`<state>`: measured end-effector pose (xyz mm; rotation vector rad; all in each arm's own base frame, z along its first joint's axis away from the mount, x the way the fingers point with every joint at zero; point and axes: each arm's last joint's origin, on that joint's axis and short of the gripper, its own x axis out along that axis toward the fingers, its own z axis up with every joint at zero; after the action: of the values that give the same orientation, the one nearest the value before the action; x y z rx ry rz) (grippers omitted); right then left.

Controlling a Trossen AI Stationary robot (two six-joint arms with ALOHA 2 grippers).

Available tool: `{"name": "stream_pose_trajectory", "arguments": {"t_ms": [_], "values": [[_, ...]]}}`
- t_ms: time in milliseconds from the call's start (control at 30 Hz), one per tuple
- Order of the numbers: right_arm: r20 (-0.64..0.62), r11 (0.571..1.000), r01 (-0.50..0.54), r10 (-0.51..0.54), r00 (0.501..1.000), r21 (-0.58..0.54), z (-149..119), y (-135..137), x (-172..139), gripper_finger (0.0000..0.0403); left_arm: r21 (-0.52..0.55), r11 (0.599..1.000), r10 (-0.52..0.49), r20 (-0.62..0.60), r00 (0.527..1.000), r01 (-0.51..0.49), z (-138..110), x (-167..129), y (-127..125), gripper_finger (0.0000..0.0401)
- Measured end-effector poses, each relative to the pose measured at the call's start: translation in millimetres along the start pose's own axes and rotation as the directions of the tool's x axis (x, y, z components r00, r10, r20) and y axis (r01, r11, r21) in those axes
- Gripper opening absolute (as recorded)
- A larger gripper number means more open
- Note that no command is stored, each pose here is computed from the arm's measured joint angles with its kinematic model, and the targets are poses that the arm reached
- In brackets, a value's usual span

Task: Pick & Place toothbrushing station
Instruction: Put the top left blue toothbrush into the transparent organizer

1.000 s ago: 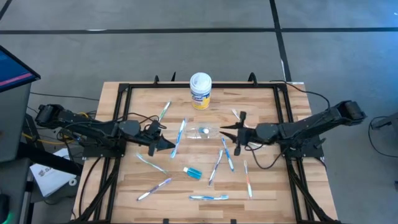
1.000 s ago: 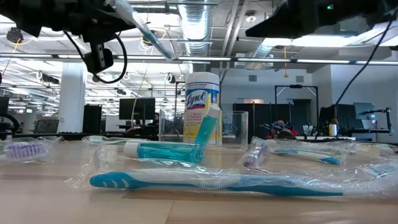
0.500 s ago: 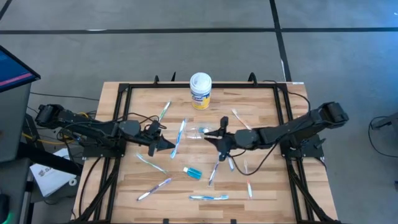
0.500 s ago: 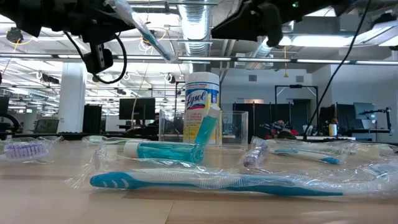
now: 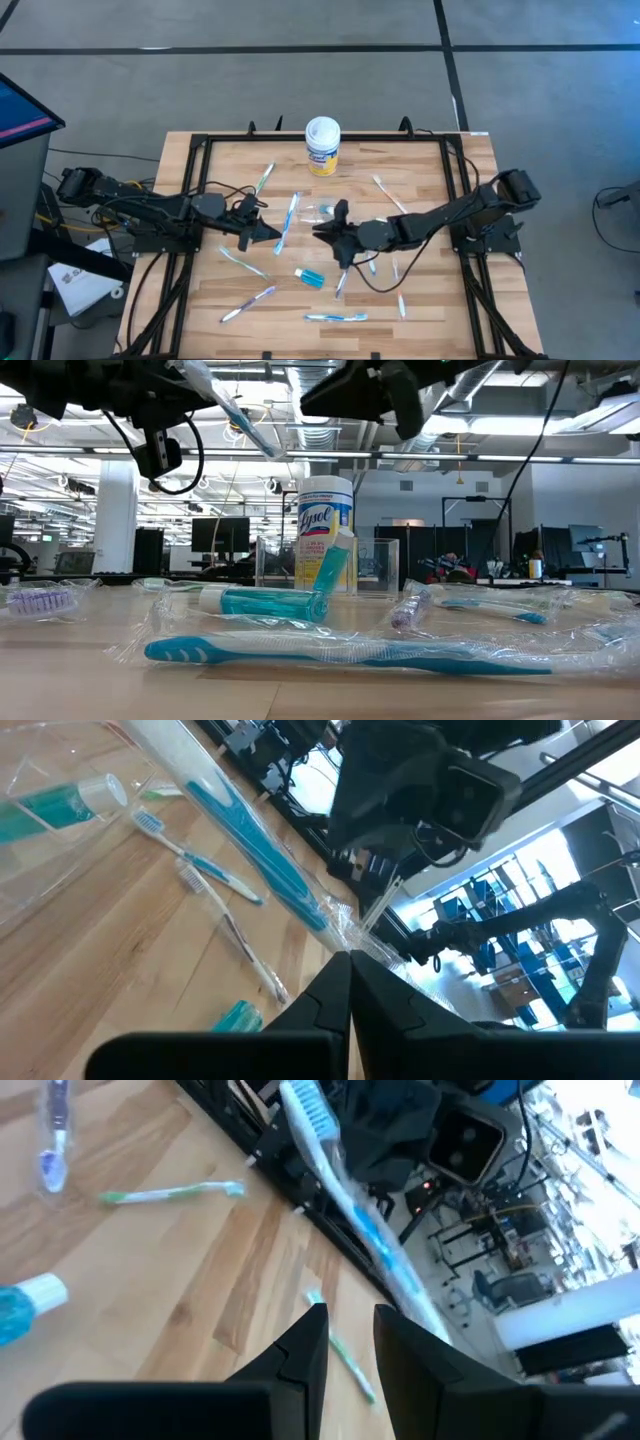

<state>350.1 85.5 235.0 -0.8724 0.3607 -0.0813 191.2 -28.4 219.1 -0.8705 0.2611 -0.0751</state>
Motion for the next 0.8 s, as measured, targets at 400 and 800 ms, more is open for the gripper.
{"name": "stream_pose_trajectory", "arguments": {"t_ms": [400, 800], "values": [[0.002, 0.996, 0.000, 0.000, 1.000, -0.084, 16.5, 8.5, 23.2, 0.0124, 0.000, 1.000, -0.005, -0.007, 1.000, 0.005, -0.2, 0.0, -0.1, 0.0000], [0.018, 0.978, 0.081, -0.079, 0.997, -0.195, 20.3, 9.4, 28.4, 0.0193, -0.003, 1.000, -0.006, -0.008, 1.000, 0.006, -0.3, 0.0, -0.1, 0.0000]]}}
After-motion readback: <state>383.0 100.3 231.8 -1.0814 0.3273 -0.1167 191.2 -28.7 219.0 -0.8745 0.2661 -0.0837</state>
